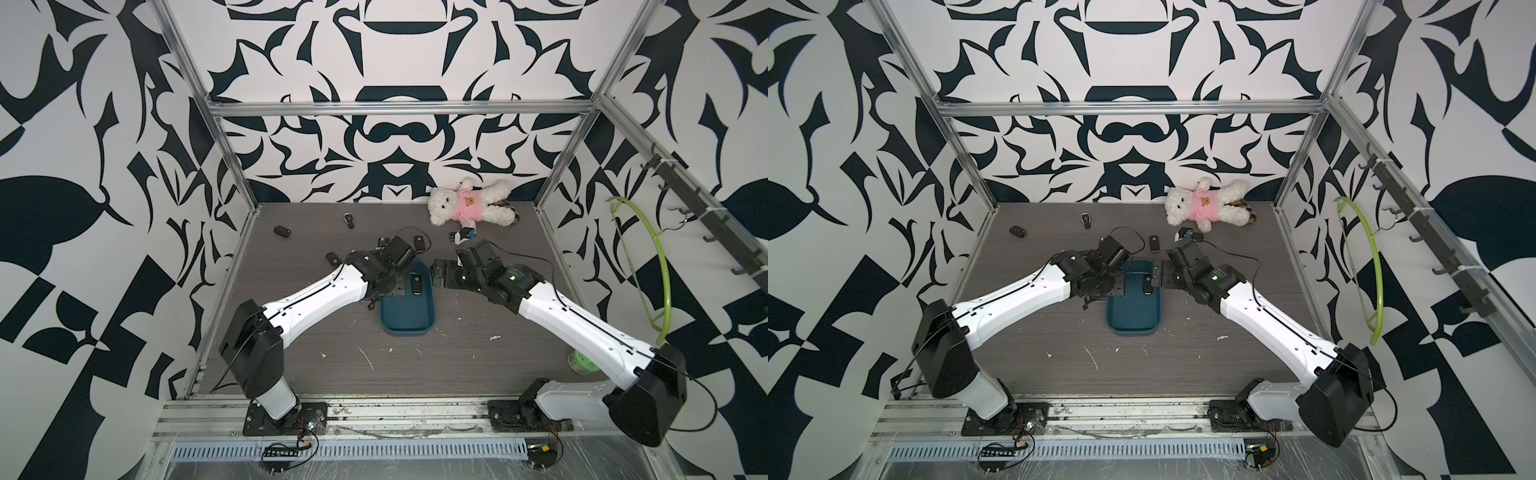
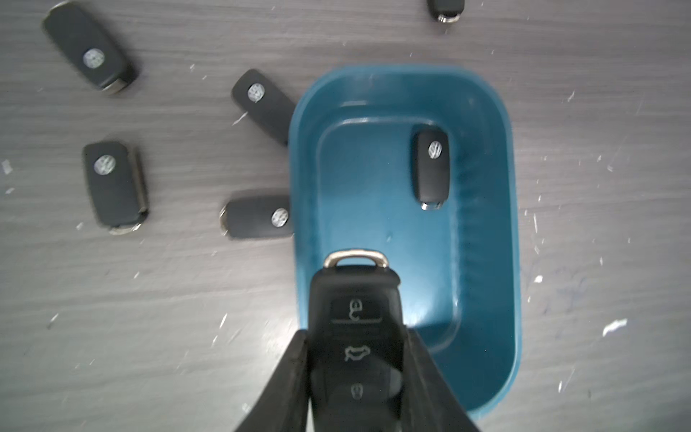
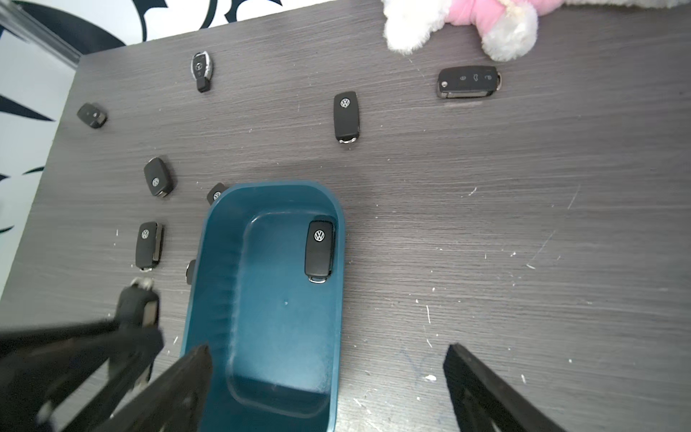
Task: Place the car key into the storage box
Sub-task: Place the car key in the storage box, then pick up the car key from the center of the board.
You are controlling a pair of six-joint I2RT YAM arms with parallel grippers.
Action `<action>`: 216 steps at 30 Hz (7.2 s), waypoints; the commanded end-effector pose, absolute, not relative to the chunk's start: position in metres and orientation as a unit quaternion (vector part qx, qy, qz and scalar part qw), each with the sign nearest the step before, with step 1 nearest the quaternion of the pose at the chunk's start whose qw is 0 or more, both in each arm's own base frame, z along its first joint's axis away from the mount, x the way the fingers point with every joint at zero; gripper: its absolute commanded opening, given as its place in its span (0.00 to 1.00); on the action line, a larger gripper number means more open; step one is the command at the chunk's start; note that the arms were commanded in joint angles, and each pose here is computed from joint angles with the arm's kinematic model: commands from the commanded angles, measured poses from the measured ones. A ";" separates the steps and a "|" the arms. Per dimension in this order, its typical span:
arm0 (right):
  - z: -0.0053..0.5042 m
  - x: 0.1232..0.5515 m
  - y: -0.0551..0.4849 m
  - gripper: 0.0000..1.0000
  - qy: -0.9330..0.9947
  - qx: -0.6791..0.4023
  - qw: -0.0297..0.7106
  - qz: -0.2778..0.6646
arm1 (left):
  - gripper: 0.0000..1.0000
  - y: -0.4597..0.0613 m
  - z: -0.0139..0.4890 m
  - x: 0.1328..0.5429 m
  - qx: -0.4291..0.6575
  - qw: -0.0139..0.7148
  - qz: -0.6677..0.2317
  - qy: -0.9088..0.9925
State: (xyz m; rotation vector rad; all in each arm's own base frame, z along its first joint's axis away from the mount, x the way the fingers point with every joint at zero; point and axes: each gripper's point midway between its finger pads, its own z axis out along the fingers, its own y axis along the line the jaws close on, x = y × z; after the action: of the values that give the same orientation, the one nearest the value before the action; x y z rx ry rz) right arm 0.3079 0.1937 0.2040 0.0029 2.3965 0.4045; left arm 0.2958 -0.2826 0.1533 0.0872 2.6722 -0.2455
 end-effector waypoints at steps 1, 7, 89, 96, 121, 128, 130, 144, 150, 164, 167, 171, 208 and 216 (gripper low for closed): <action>0.211 0.306 0.196 1.00 0.914 -0.031 0.367 0.171 | 0.27 -0.295 0.148 0.308 0.033 0.213 -0.091 0.972; 0.203 0.299 0.188 1.00 0.921 -0.022 0.343 0.185 | 0.27 -0.313 0.125 0.335 0.021 0.205 -0.084 0.975; 0.224 0.317 0.261 1.00 0.903 -0.097 0.339 0.247 | 1.00 -0.185 0.111 0.343 -0.213 0.154 -0.080 0.962; 0.222 0.317 0.264 1.00 0.902 -0.098 0.338 0.250 | 0.75 -0.195 0.092 0.366 -0.179 0.146 -0.121 0.965; 0.218 0.314 0.250 1.00 0.909 -0.082 0.342 0.223 | 0.30 -0.192 0.026 0.349 -0.155 0.070 -0.115 0.979; 0.216 0.316 0.254 1.00 0.910 -0.083 0.338 0.227 | 0.44 -0.188 0.032 0.340 -0.135 0.080 -0.105 0.982; 0.215 0.316 0.253 1.00 0.910 -0.083 0.337 0.227 | 0.49 -0.187 0.035 0.339 -0.109 0.091 -0.096 0.985; 0.211 0.313 0.251 1.00 0.913 -0.078 0.332 0.223 | 0.72 -0.209 0.041 0.328 0.063 0.128 -0.067 0.987; 0.209 0.312 0.249 1.00 0.915 -0.076 0.330 0.220 | 0.73 -0.213 0.039 0.324 0.095 0.122 -0.069 0.986; 0.207 0.314 0.251 1.00 0.916 -0.074 0.327 0.220 | 0.84 -0.201 0.038 0.301 0.127 0.112 -0.067 0.983; 0.206 0.315 0.252 1.00 0.916 -0.073 0.325 0.221 | 0.84 -0.203 0.039 0.299 0.128 0.110 -0.077 0.983; 0.206 0.314 0.252 1.00 0.916 -0.074 0.325 0.222 | 0.88 -0.203 0.037 0.301 0.131 0.112 -0.070 0.983; 0.202 0.311 0.245 1.00 0.921 -0.068 0.322 0.211 | 0.41 -0.208 0.013 0.318 0.117 0.107 -0.047 0.986; 0.208 0.313 0.247 1.00 0.919 -0.065 0.324 0.214 | 0.35 -0.210 0.024 0.320 0.101 0.120 -0.059 0.986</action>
State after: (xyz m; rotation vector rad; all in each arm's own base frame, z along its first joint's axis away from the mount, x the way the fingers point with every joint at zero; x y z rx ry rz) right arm 0.3107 0.2464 0.1943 -0.1840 2.4443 0.5564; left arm 0.3300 -0.2113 0.0227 0.3191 2.8574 -0.1449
